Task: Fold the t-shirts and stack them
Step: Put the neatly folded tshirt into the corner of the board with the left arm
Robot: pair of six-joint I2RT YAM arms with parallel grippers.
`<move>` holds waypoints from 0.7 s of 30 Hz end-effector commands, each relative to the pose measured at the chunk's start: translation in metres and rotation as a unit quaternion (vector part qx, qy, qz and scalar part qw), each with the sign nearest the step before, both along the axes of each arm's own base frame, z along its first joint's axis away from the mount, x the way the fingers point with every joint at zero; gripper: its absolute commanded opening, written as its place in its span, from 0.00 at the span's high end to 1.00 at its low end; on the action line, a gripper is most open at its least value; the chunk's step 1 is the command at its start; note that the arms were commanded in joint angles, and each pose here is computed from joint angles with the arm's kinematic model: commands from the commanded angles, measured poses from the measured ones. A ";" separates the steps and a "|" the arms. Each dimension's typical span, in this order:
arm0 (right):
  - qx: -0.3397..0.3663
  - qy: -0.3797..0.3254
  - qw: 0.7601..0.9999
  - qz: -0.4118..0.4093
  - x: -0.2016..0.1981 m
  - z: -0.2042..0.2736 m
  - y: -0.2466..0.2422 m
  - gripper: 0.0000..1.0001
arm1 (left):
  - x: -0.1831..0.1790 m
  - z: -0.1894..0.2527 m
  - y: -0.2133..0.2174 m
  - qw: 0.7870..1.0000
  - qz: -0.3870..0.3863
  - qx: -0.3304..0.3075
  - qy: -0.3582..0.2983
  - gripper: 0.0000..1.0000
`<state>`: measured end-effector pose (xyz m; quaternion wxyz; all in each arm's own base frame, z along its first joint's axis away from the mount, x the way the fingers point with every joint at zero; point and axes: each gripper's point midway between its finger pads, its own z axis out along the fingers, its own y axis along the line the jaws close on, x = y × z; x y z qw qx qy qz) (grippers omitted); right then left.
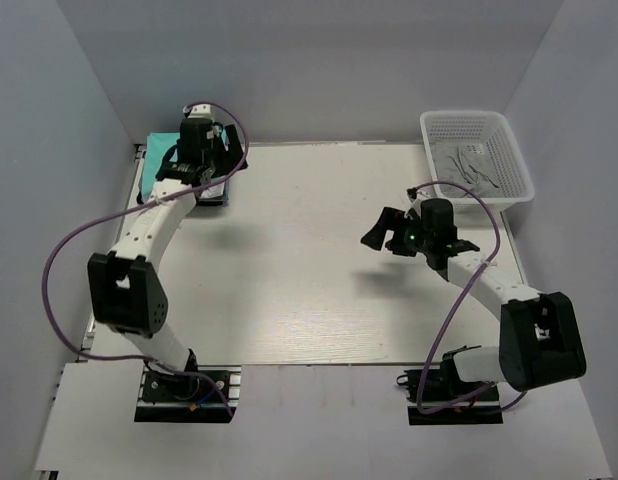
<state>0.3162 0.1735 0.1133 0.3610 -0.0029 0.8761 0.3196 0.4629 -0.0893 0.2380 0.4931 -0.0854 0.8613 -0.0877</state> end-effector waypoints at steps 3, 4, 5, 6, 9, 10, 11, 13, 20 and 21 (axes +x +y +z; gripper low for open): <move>-0.002 -0.024 1.000 0.005 0.026 0.015 0.005 0.10 | 0.057 -0.004 0.021 0.998 0.038 0.040 -0.005 0.00; -0.002 -0.027 1.000 0.006 0.029 0.018 0.006 0.10 | 0.065 -0.007 0.029 0.998 0.050 0.043 -0.004 0.00; -0.006 -0.017 1.000 0.006 0.029 0.013 0.006 0.10 | 0.069 -0.013 0.026 0.998 0.045 0.042 0.005 0.00; -0.010 -0.013 1.000 0.008 0.030 0.009 0.006 0.10 | 0.078 -0.028 0.029 0.998 0.048 0.038 0.026 0.00; -0.016 -0.002 1.000 0.003 0.035 0.003 0.005 0.10 | 0.087 -0.058 0.032 0.997 0.044 0.037 0.056 0.00; -0.015 -0.004 1.000 0.005 0.037 0.005 0.006 0.10 | 0.089 -0.067 0.030 0.997 0.039 0.035 0.060 0.00; -0.016 0.001 1.000 0.004 0.038 0.001 0.006 0.10 | 0.089 -0.073 0.027 0.997 0.034 0.032 0.067 0.00; -0.017 0.005 1.000 0.004 0.040 -0.002 0.007 0.10 | 0.091 -0.095 0.025 0.996 0.026 0.020 0.086 0.00; -0.011 0.012 1.000 0.008 0.044 -0.004 0.011 0.10 | 0.090 -0.128 0.014 0.994 0.000 0.004 0.107 0.00; -0.011 0.010 1.000 0.011 0.045 -0.004 0.012 0.10 | 0.090 -0.128 0.014 0.994 0.000 0.004 0.107 0.00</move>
